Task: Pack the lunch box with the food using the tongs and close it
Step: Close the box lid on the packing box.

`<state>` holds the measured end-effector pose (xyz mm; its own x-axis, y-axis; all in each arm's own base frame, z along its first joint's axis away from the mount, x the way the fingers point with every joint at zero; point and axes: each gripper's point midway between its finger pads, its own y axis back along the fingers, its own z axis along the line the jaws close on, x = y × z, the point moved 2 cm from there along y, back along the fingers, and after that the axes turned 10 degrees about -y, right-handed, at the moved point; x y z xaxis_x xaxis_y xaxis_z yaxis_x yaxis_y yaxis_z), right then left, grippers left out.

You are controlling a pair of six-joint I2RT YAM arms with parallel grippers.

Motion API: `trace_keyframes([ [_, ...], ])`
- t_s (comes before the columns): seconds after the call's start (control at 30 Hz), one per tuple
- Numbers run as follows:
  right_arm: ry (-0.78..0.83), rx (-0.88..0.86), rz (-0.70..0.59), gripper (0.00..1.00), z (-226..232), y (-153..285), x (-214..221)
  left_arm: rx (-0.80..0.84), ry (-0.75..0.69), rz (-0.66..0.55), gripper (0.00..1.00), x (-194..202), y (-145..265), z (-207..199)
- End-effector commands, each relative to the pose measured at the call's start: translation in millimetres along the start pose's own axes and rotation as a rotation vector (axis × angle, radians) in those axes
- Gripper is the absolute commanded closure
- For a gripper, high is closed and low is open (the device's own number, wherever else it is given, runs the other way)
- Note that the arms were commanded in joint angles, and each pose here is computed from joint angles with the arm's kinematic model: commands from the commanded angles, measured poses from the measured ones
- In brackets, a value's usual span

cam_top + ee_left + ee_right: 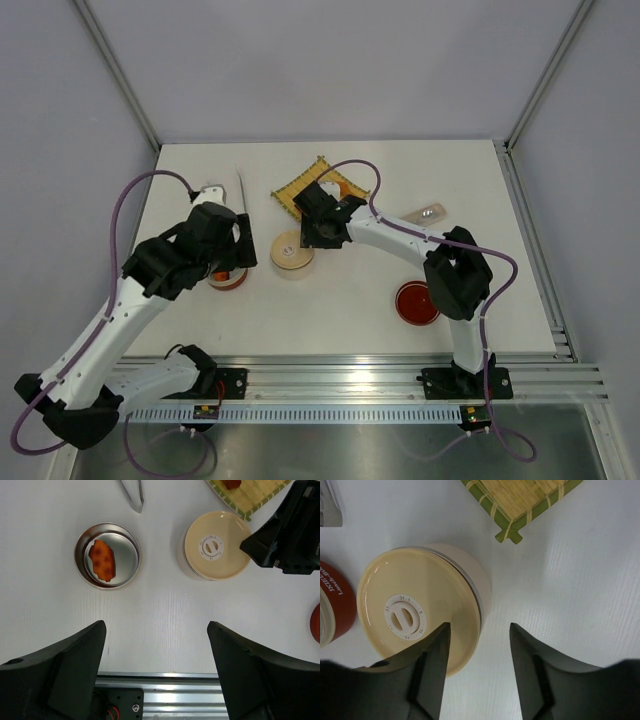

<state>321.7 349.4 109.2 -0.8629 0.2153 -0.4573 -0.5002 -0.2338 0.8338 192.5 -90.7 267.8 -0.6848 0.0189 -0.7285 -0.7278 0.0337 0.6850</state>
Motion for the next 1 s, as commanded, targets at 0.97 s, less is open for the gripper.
trace_keyframes([
  [0.97, -0.287, 0.207, -0.273, 0.23, -185, 155, -4, 0.055, -0.183, 0.258, 0.35, 24, -181, -113],
])
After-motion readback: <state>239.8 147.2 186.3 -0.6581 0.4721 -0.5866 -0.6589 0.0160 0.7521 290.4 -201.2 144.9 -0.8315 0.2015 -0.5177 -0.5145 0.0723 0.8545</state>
